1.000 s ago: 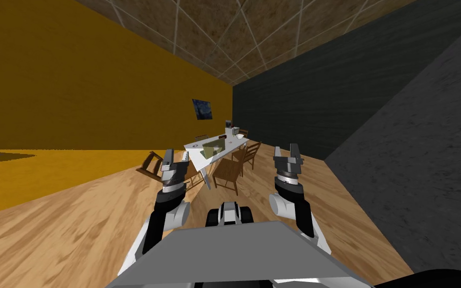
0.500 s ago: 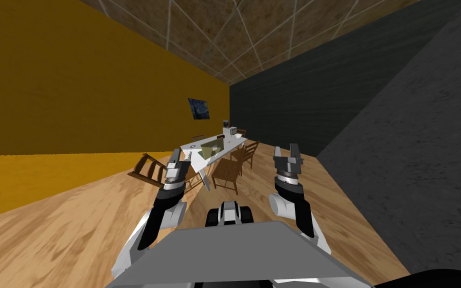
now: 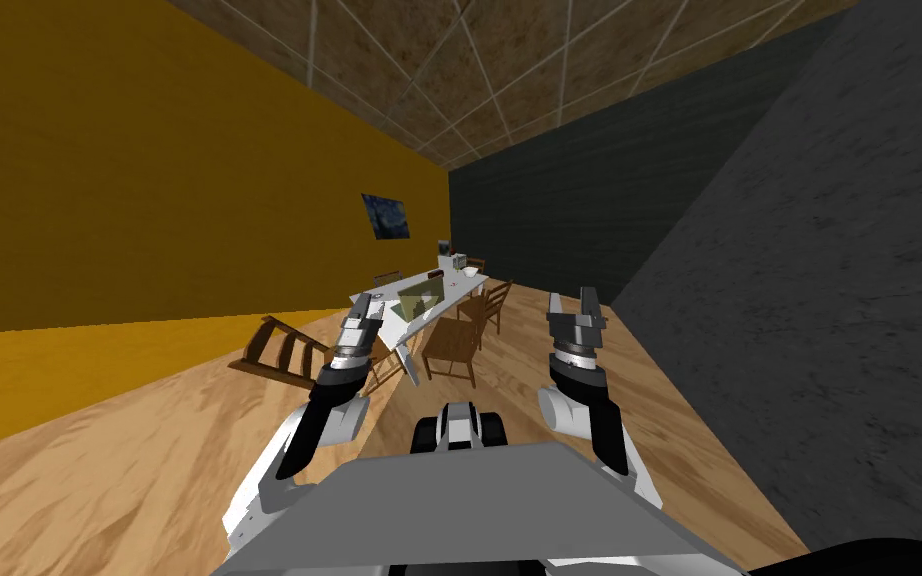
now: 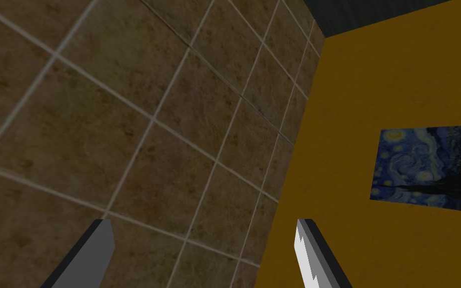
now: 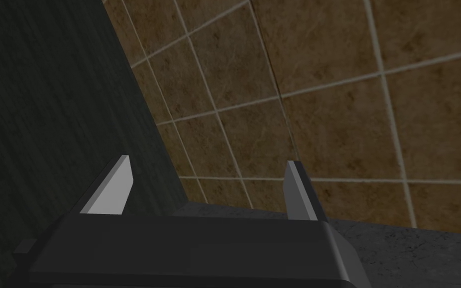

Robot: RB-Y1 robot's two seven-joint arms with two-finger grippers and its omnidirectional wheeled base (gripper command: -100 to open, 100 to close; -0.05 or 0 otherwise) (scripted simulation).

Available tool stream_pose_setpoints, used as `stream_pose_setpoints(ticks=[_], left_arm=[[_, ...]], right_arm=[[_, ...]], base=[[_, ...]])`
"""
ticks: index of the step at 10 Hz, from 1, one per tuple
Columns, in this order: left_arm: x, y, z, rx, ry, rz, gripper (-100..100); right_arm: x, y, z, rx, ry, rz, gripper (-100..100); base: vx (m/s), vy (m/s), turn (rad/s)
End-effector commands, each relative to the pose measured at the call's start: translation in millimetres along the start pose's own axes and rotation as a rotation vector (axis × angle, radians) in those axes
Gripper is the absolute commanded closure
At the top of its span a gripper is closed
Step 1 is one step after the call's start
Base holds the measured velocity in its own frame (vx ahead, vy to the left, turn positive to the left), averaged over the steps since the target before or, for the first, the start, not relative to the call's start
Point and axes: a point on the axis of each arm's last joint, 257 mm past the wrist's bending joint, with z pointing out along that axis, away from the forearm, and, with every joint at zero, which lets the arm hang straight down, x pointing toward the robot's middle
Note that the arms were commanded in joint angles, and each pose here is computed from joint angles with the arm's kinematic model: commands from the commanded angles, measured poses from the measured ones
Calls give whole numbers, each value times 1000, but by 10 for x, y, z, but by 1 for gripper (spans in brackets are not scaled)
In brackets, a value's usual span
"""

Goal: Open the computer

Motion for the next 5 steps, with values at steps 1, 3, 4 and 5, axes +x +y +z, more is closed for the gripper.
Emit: stream_pose_setpoints(ticks=[1, 3, 4, 5], left_arm=[[-36, 126, 88, -35, 11, 46, -100], [-79, 225, 150, -63, 14, 79, -100], [-101, 280, 178, -78, 16, 95, -100], [-123, 337, 202, -94, 18, 111, -100]], right_arm=[[0, 0, 0, 0, 0, 0, 0], [0, 0, 0, 0, 0, 0, 0], [0, 0, 0, 0, 0, 0, 0], [0, 0, 0, 0, 0, 0, 0]], base=[[-8, 110, -216], [-30, 116, -189], [-15, 96, -194], [-15, 94, -211]])
